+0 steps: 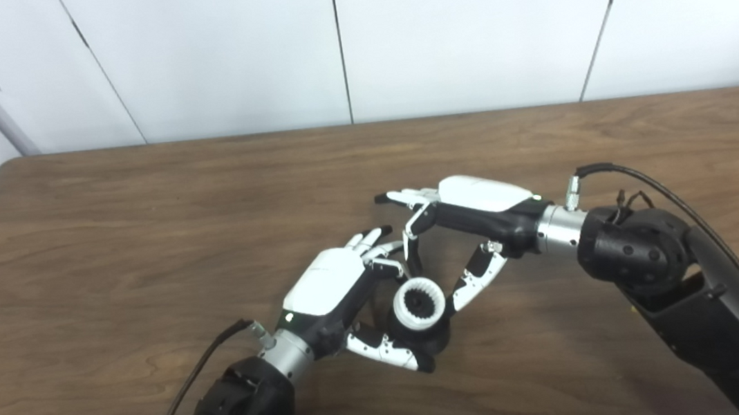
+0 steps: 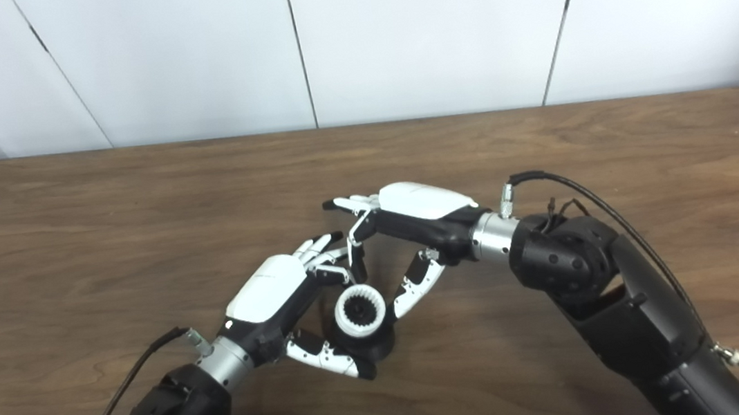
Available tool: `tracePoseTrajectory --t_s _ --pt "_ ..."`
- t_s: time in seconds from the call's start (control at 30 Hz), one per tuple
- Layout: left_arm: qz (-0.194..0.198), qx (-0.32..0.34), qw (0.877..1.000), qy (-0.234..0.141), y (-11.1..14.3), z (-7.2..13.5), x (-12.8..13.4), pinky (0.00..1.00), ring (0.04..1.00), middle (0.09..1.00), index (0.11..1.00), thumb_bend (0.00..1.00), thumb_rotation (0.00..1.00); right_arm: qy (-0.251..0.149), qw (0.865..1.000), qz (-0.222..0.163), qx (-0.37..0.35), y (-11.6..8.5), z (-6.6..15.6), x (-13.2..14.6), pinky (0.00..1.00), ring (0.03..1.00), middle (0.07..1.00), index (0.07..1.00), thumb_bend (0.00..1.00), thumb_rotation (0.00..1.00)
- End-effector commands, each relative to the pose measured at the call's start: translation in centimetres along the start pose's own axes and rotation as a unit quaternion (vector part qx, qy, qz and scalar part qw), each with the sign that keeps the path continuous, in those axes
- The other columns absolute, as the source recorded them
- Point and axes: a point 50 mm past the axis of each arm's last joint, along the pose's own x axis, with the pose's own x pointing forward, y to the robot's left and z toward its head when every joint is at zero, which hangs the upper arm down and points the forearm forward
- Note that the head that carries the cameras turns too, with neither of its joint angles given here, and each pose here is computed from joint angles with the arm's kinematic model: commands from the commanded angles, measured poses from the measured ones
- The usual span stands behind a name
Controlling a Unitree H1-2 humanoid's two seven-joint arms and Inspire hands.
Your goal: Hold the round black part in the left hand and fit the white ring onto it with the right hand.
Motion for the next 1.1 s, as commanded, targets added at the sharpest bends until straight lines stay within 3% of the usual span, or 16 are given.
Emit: tracePoseTrajectory --t_s 0.0,0.5,0.73,0.9,1.07 --pt "0.025 0.003 0.999 -0.022 1.0 0.6 0.7 1.00 1.000 0.894 0.479 0.52 0.05 -0.026 0.999 -0.018 -0.026 -2.4 1.2 0.1 1.00 1.000 1.000 0.609 0.98 0.16" --pt "0.020 0.003 1.000 -0.017 1.0 0.6 0.7 1.00 1.000 0.895 0.480 0.52 0.05 0.001 1.000 -0.002 -0.027 -3.8 1.1 -0.5 1.00 1.000 1.000 0.661 1.00 0.13" --pt "0.019 0.002 1.000 -0.016 0.9 0.5 0.8 1.00 1.000 0.893 0.480 0.52 0.05 0.009 1.000 0.004 -0.025 -4.6 0.5 -1.5 1.00 1.000 1.000 0.707 1.00 0.17" --pt "0.019 0.002 1.000 -0.010 0.9 0.2 0.8 1.00 1.000 0.893 0.480 0.52 0.05 0.030 0.999 -0.036 0.007 -5.7 -1.1 -4.0 1.00 1.000 1.000 0.718 1.00 0.22" --pt "0.021 0.003 1.000 -0.003 0.7 -0.5 0.7 1.00 1.000 0.887 0.480 0.52 0.05 0.060 0.990 -0.119 0.049 -6.2 -3.2 -8.3 0.99 1.000 1.000 0.723 1.00 0.27"
